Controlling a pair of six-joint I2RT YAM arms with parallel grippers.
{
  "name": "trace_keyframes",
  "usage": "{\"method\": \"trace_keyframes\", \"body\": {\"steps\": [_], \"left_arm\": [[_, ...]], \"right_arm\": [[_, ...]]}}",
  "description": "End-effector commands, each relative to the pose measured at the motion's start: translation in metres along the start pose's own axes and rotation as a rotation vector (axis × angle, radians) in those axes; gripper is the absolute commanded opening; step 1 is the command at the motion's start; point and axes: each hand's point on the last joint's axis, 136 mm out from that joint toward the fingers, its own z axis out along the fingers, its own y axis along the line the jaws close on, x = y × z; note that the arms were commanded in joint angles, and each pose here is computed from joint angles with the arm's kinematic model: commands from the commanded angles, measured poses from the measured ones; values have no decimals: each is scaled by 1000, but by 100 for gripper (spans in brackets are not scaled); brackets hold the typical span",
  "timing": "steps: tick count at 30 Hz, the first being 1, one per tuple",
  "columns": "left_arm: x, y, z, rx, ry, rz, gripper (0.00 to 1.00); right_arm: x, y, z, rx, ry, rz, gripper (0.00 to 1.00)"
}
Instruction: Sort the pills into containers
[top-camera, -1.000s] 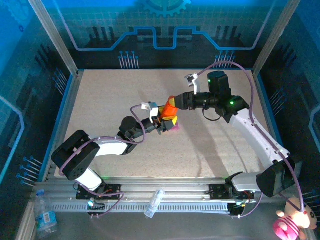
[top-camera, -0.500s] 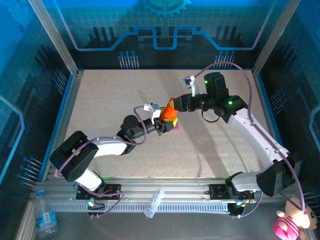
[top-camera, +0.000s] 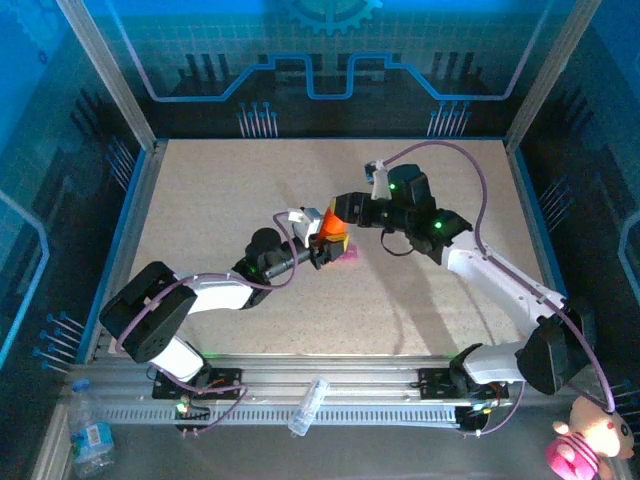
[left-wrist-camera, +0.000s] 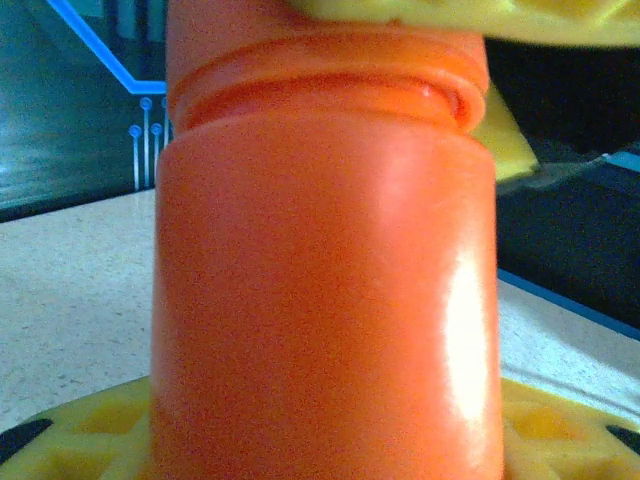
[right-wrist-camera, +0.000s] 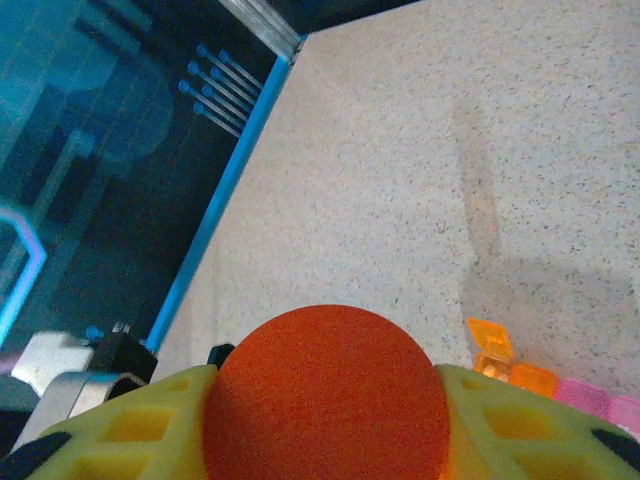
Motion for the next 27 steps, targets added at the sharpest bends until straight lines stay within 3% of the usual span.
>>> {"method": "trace_keyframes", "body": {"steps": [1,16,27], "left_arm": [[-70,-32,-1,88,-247,158,0],[-62,-23,2,47,-251,159,0],[-54,-5,10,-32,-273,169,0]], "right_arm": [[54,13,23,-22,147,106,35],[41,26,11,-24,101,66,40],[45,33,11,-20,36,158,38]]}}
